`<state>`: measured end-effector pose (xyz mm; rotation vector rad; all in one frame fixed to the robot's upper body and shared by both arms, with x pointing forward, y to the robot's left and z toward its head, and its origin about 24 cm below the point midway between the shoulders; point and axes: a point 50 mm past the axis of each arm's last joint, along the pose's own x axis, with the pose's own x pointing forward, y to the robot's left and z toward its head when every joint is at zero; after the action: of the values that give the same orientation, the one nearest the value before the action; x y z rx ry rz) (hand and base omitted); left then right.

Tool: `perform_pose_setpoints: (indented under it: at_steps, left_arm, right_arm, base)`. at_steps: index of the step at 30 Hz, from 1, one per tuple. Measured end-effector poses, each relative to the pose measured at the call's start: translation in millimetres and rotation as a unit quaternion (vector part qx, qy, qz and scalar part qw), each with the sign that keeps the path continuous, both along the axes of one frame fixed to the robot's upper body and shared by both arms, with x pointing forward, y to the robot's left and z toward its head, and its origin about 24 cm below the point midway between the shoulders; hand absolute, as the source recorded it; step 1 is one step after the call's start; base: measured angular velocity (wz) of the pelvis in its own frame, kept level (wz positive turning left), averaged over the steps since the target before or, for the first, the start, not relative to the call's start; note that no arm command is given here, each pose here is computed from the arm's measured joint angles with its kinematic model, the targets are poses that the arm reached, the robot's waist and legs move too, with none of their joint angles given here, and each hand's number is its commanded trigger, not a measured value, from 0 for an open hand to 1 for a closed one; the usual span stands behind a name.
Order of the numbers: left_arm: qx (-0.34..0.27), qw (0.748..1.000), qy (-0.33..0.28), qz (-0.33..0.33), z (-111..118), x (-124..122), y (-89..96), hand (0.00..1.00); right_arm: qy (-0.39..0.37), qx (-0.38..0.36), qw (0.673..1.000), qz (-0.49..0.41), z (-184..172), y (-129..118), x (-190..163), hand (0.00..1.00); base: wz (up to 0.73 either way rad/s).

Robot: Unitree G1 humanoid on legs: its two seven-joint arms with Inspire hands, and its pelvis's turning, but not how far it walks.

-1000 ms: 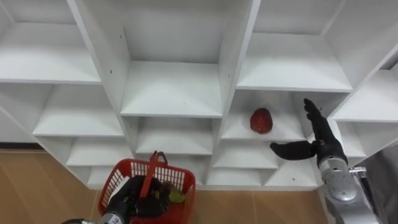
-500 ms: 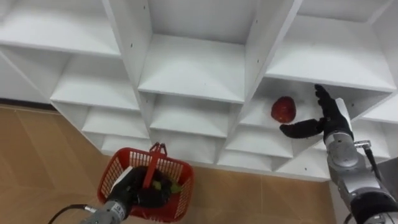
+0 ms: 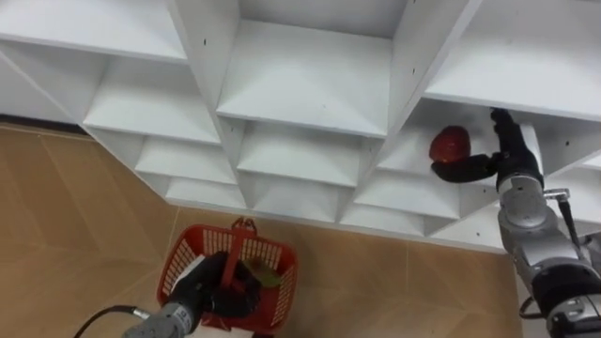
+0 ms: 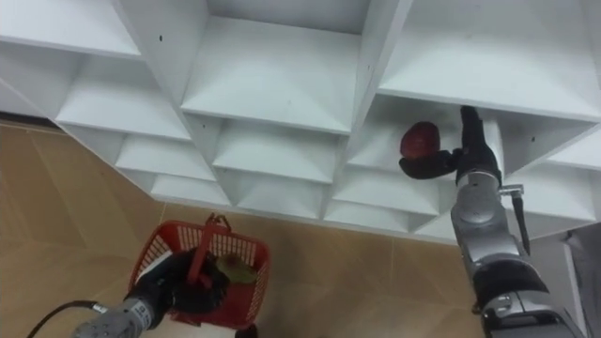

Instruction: Collect fruits from the closet

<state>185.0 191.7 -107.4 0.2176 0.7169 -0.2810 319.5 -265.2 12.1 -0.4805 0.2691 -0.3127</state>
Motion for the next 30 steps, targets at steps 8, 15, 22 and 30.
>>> perform_pose_setpoints:
  at_steps: [8,15,22,30]
  left_arm:
    - [0.006,1.000,0.004,0.005,-0.7,1.0,0.5,1.00]
    - [0.008,1.000,0.013,-0.003,-2.5,1.6,-1.8,1.00]
    - [0.010,1.000,0.024,-0.012,-4.5,-0.1,-5.0,1.00]
    - [0.010,1.000,0.025,-0.013,-4.6,-0.2,-5.4,1.00]
  right_arm:
    - [-0.002,0.000,1.000,0.001,1.4,0.3,1.1,0.00]
    - [0.000,0.000,1.000,0.000,1.1,-0.1,1.0,0.00]
    - [0.006,-0.003,1.000,0.000,0.0,-0.5,0.6,0.00]
    - [0.015,-0.007,1.000,0.002,-2.9,-0.8,-0.7,0.00]
  base:
    - [-0.02]
    - [0.02]
    - [0.00]
    - [0.00]
